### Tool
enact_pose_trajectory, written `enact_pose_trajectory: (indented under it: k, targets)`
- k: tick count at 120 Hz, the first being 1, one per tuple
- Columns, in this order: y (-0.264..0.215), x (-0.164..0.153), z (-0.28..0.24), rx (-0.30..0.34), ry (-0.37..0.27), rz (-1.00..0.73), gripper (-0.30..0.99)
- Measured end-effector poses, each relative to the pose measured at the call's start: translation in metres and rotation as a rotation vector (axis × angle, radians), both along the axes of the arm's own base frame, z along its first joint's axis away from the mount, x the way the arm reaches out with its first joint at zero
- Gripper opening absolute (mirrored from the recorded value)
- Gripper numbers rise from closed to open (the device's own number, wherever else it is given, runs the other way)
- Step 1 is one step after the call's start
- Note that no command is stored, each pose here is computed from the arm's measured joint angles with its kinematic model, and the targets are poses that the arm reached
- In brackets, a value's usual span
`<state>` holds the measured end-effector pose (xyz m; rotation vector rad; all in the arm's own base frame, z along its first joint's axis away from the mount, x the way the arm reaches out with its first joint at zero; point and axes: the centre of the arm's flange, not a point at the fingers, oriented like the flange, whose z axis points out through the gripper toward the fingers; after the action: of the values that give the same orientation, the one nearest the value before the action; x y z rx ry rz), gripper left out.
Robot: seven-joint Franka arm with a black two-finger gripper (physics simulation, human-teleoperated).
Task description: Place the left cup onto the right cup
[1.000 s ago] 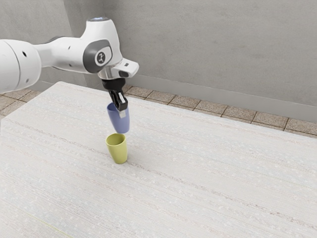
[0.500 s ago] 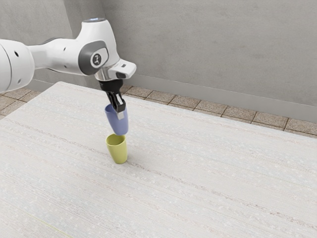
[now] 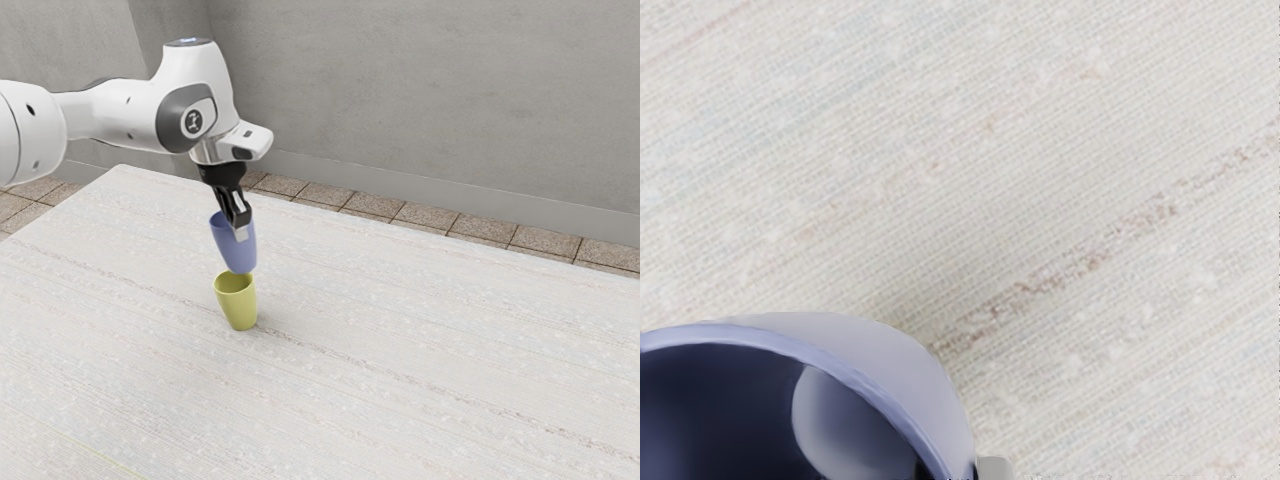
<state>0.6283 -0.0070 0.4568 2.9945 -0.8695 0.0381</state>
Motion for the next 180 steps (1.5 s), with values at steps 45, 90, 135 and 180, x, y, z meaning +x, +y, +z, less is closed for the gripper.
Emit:
enact_pose_trajectory:
  k: [45,90,135,180]
  targets:
    - [0.007,-0.001,-0.001,0.003,0.001,0.012,-0.09]
    - [0.02,-0.002,-0.006,0.008,0.011,0.032,-0.09]
    - [0.02,-0.002,-0.015,0.009,0.015,0.032,-0.09]
    - [0.02,-0.005,-0.024,0.009,0.025,0.032,-0.09]
